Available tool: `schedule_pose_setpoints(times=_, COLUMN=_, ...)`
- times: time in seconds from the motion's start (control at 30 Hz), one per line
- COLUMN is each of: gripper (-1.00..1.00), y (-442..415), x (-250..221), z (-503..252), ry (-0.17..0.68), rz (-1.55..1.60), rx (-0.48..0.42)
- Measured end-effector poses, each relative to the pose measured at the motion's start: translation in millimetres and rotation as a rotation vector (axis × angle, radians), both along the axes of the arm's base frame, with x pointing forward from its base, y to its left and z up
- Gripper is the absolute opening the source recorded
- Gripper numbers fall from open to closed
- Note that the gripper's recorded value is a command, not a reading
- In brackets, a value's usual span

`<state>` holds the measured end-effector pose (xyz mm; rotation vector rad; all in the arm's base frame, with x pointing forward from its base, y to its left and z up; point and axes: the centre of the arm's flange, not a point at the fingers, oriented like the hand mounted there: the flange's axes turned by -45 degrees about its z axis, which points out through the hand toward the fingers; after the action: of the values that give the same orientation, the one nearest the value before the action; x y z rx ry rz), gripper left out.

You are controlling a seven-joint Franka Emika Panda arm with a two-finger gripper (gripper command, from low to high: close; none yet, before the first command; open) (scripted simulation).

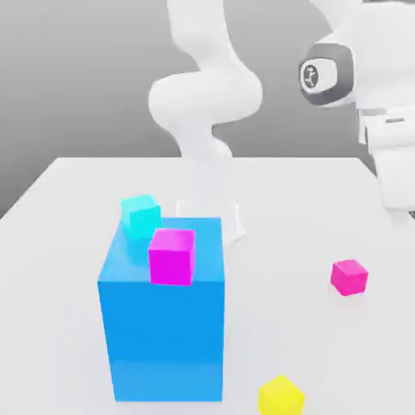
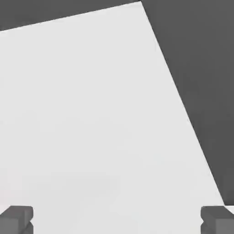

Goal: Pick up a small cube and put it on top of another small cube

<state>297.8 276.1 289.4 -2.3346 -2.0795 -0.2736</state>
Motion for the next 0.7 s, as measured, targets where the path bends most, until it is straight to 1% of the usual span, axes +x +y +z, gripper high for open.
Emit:
schedule_pose_setpoints(times=0.17, gripper=0.0, y=14, x=-85, z=-83, ry=0.085, rz=0.361, rx=-0.123)
schedule_pose_setpoints(times=0.2, gripper=0.0, y=19, x=-98, z=-94, ry=0.091, rz=0.415, rx=-0.135)
schedule_pose_setpoints(times=0.4, gripper=0.0, y=12, x=-95, z=-148, ry=0.103, rz=0.41, rx=-0.142)
schedule_pose_setpoints(times=0.43, gripper=-1.0, y=11, x=-96, z=-157, ry=0.103, rz=0.41, rx=-0.142)
schedule_pose_setpoints(times=0.7, gripper=-1.0, y=11, x=-96, z=-153, ry=0.103, rz=0.41, rx=-0.144)
